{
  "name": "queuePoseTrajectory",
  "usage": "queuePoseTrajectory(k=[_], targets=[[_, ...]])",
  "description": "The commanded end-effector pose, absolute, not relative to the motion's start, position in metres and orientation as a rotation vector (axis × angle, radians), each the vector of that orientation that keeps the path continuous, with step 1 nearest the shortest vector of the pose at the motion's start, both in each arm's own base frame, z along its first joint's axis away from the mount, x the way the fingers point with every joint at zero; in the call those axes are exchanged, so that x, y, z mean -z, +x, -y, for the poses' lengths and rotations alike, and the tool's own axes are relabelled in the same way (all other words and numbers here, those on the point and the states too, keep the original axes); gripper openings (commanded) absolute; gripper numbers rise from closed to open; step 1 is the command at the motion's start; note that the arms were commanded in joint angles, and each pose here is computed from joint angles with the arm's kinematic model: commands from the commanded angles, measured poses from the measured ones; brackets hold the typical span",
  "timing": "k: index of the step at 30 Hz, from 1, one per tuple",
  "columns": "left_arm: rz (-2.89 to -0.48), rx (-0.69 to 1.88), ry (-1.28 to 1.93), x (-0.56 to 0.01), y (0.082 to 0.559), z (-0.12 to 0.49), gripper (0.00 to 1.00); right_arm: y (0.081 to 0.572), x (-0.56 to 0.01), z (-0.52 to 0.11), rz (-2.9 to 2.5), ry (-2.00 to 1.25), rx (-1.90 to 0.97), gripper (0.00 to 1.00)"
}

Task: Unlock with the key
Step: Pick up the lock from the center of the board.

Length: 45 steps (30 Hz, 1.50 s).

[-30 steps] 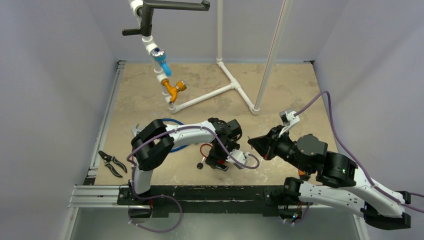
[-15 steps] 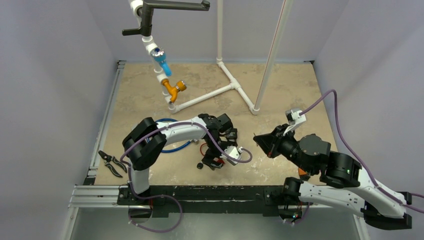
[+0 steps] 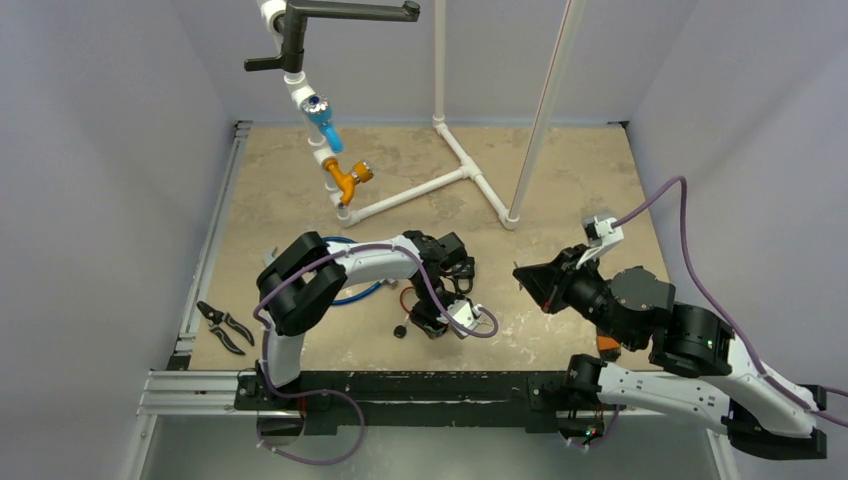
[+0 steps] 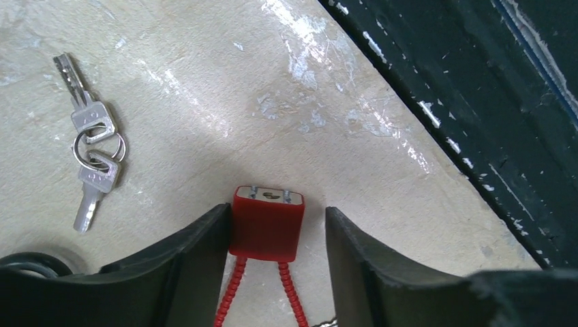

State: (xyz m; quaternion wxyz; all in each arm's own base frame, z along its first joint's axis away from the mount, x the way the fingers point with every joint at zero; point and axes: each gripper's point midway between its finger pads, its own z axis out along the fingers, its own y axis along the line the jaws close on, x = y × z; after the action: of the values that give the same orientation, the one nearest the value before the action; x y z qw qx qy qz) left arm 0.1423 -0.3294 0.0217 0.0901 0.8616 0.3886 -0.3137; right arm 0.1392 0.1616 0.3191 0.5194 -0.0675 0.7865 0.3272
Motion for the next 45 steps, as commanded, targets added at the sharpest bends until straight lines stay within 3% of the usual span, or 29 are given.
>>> queuePoseTrajectory(k=[1,8,10,11,12,15,19,27,35,45], targets=[[-1.101,0.968,2.528,-0.026,0.144,0.342,0.49,0.141,-0.342,-0.157,-1.841,-0.131,-0.800,0.00],[-1.075,0.945,2.525,-0.013,0.144,0.334,0.48,0.141,-0.342,-0.158,-1.848,-0.144,-0.791,0.00],[-1.066,0.946,2.522,-0.013,0.142,0.332,0.29,0.142,-0.341,-0.158,-1.851,-0.145,-0.787,0.00],[-1.056,0.940,2.526,-0.013,0.142,0.330,0.10,0.142,-0.341,-0.159,-1.850,-0.145,-0.789,0.00],[-1.067,0.934,2.521,-0.014,0.142,0.330,0.00,0.142,-0.342,-0.159,-1.846,-0.141,-0.793,0.00],[-1.113,0.966,2.489,-0.041,0.140,0.332,0.00,0.145,-0.348,-0.160,-1.830,-0.129,-0.790,0.00],[-1.083,0.977,2.379,-0.122,0.136,0.340,0.00,0.152,-0.359,-0.167,-1.803,-0.153,-0.766,0.00],[-0.830,0.982,2.158,-0.280,0.082,0.324,0.00,0.157,-0.382,-0.176,-1.758,-0.200,-0.746,0.00],[-0.314,0.696,1.950,-0.350,0.035,0.272,0.00,0.148,-0.403,-0.179,-1.694,-0.281,-0.800,0.00],[-0.170,0.576,1.755,-0.400,0.022,0.243,0.00,0.136,-0.396,-0.221,-1.667,-0.449,-0.920,0.00]])
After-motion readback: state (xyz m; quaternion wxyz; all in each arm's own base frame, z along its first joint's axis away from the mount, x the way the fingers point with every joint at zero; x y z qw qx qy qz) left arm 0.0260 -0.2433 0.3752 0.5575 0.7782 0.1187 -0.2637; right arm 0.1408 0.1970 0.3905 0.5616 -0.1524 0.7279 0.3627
